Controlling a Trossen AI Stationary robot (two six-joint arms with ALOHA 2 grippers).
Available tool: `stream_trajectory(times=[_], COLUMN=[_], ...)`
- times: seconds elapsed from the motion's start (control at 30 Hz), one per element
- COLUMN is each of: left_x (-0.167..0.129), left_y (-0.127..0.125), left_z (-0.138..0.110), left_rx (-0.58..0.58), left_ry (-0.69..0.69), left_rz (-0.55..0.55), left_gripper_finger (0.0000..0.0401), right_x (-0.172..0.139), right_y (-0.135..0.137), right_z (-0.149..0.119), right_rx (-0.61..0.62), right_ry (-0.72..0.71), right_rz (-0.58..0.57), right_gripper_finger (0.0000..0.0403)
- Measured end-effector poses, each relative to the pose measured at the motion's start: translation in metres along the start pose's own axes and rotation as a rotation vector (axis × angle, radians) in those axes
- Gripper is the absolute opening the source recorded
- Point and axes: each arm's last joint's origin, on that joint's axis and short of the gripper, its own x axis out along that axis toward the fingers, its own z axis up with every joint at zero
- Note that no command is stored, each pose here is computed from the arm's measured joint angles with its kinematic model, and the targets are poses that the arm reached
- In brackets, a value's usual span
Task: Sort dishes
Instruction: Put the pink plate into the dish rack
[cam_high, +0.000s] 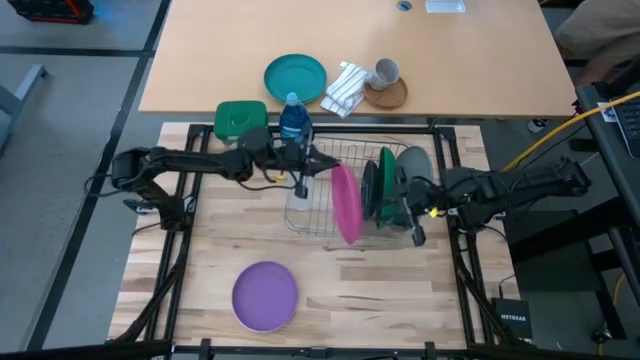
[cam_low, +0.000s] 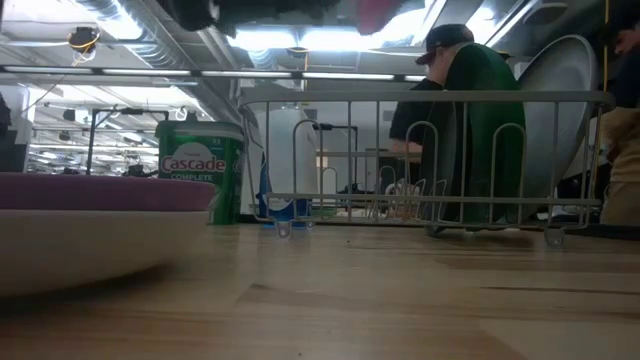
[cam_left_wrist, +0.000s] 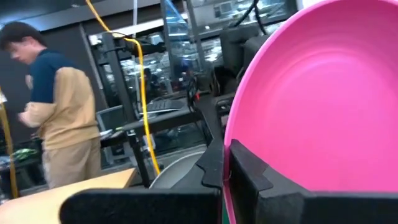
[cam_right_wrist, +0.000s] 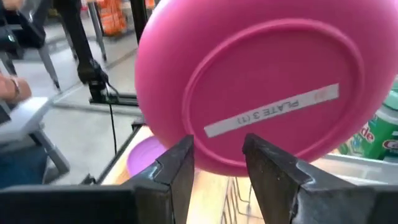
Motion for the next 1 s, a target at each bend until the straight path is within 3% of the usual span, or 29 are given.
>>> stream_trajectory(times=[0.3, 0.47, 0.7, 1.0], left_x=[0.035, 0.043, 0.046, 0.054], left_y=[0.037, 0.057, 0.078, 0.085], left_z=[-0.019, -0.045, -0.075, -0.100], left_rx=[0.099, 0.131, 0.201, 0.323], left_ry=[-0.033, -0.018, 0.001, -0.058], left_rz=[-0.134, -0.207, -0.179, -0.348], left_gripper_finger=[0.0000, 0.0000, 0.0000, 0.0000], right_x=[-0.029, -0.034, -0.034, -0.034], right_y=[0.000, 0.000, 0.000, 0.000], right_z=[-0.039, -0.046, -0.048, -0.048], right_rx=[0.035, 0.034, 0.032, 0.022], right_ry=[-0.174, -0.227, -0.222, -0.219], right_rz=[0.009, 0.011, 0.011, 0.009], right_gripper_finger=[0.0147, 0.0147, 0.0147, 0.0147])
